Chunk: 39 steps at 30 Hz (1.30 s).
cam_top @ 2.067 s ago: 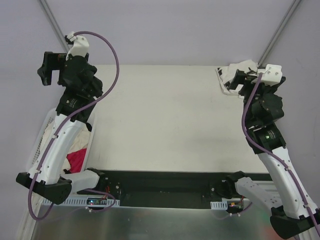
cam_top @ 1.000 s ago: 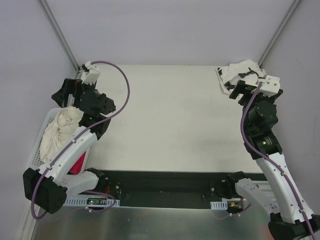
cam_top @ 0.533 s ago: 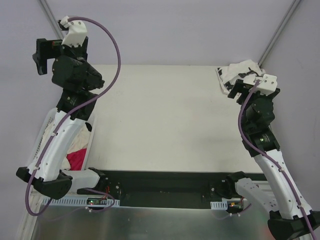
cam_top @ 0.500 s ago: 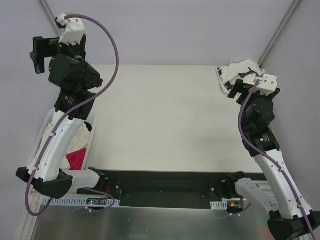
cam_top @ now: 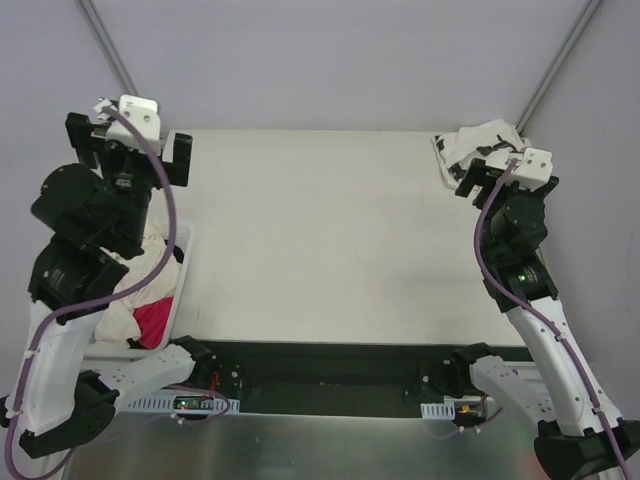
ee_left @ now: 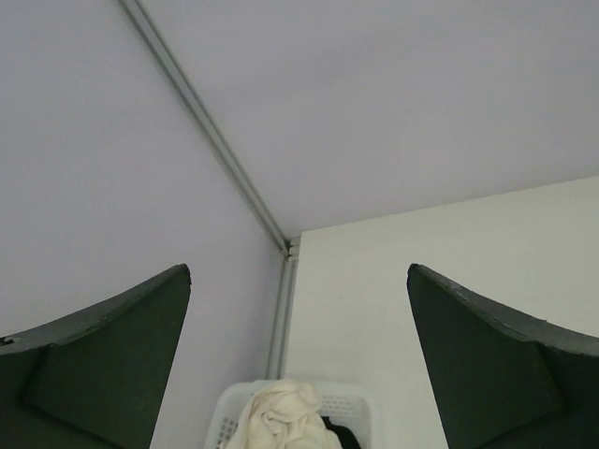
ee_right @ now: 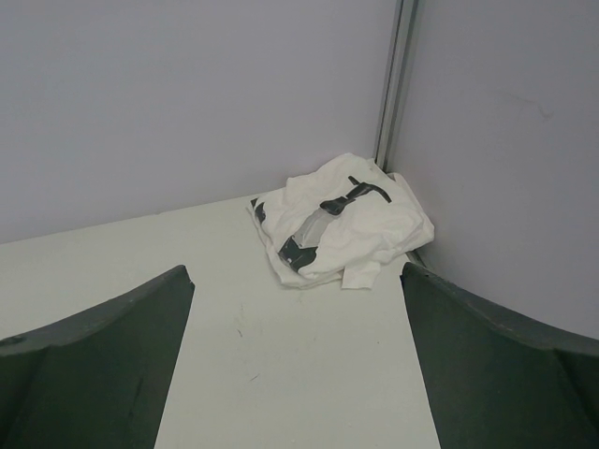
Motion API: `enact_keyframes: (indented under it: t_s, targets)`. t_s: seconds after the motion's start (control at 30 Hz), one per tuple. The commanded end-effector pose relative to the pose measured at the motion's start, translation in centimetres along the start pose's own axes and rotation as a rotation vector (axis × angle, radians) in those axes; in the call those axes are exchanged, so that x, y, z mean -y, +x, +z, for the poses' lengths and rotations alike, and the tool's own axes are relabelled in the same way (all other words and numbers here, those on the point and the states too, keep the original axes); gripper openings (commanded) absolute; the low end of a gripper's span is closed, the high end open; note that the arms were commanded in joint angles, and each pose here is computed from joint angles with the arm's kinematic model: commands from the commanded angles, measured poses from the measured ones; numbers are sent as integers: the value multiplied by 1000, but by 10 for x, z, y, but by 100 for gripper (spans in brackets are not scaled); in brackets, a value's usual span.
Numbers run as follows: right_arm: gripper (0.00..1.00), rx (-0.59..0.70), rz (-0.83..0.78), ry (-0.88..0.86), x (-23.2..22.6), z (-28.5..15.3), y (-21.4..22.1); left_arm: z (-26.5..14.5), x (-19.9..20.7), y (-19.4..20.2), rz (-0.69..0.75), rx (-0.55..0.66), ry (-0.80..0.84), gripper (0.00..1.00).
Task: Fold and stack the t-shirts
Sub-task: Grab crumpled tshirt from bin with the left arm
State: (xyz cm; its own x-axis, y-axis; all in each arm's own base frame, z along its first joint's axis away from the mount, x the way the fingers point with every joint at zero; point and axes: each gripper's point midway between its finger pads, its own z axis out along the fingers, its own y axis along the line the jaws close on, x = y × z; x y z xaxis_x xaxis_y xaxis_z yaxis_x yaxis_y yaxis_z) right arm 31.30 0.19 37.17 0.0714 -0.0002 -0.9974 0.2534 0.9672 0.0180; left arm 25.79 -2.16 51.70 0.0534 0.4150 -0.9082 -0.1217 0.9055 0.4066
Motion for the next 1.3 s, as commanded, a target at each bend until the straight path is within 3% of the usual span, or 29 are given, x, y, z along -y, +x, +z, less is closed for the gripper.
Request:
enact_keyframes:
  t_s: [0.0,0.03,0.2,0.33,0.37,0.47,0.77,0.93,1.27]
  targets:
    - [96,52,33,0,1,0,-15,-9,38,-14,-125,-62,258,99]
    - [96,51,33,1,2,0,-14,-14,42,6,-96,-165,268,99]
    - [96,55,37,-3,2,-2,-14,-13,12,71,-50,-448,1,99]
    - [96,56,33,6,5,-3,-15,-33,-6,147,-127,-737,-199,89]
    - [96,53,33,5,4,-2,-14,-41,-6,170,-97,-824,-222,89]
    - [96,52,38,-5,2,-3,-13,-55,-17,202,-114,-934,-330,96]
    - [96,38,41,1,3,-3,-7,-65,-6,265,-213,-1070,-445,99]
    - [96,15,30,-10,-1,0,0,-43,13,293,-321,-1076,-478,99]
    - [96,-6,30,6,3,-2,14,3,28,339,-393,-1121,-519,99]
